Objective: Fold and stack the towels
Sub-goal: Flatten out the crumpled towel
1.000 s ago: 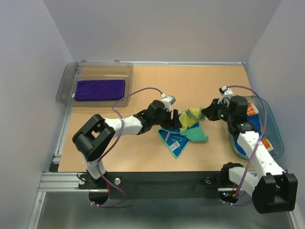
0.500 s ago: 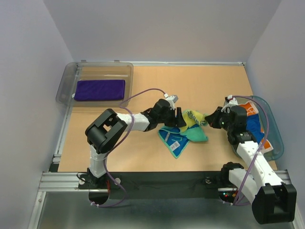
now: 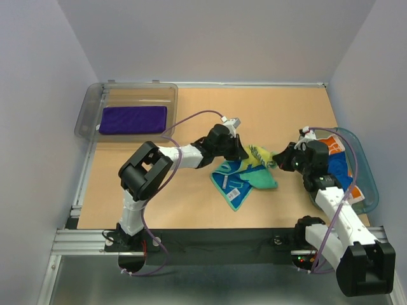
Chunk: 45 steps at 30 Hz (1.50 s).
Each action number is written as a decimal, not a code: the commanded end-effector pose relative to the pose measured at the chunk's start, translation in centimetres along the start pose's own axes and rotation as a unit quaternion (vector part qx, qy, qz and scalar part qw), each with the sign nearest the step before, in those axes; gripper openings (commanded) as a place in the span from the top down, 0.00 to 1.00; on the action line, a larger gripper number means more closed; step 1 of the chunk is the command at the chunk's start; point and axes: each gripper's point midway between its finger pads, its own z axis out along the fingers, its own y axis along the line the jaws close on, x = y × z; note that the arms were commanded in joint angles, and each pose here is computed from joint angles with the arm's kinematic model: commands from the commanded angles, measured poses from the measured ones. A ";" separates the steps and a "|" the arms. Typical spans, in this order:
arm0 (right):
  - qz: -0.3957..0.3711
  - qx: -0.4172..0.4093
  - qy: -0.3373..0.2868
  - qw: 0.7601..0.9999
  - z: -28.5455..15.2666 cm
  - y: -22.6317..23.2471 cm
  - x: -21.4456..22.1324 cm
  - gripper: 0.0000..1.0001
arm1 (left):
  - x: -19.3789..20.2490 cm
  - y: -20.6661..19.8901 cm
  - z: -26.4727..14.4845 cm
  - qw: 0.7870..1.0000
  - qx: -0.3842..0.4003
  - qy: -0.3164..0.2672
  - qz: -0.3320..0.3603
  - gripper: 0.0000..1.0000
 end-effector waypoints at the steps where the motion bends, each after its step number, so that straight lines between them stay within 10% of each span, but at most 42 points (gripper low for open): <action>1: -0.015 -0.025 -0.042 0.999 0.1 1.7 -3.6 0.97 | -5.8 -2.1 -1.9 0.997 0.018 -0.057 0.054 1.00; 10: -0.020 -0.017 -0.108 0.994 1.5 3.6 -12.6 0.98 | -18.0 -1.2 -12.3 0.948 -0.163 -0.185 0.201 1.00; 18: 0.014 -0.032 -0.024 0.999 3.3 2.4 -6.4 0.98 | -1.2 5.5 -11.1 0.990 -0.133 -0.016 0.031 1.00; 26: 0.063 -0.029 0.036 0.997 2.3 0.9 0.5 0.98 | 8.0 3.4 -10.3 0.992 -0.088 0.088 0.033 0.97; 31: 0.085 0.011 0.047 0.995 1.3 -0.4 2.3 0.97 | 10.9 4.3 -11.7 0.986 -0.108 0.125 0.026 0.92; 37: 0.083 0.035 0.052 0.995 0.8 -1.5 3.7 0.96 | 10.9 4.2 -13.5 0.988 -0.112 0.108 0.021 0.50; 45: 0.061 0.020 0.057 0.996 0.9 -1.1 3.5 0.96 | 5.3 2.8 -12.7 0.995 -0.098 0.016 0.002 0.40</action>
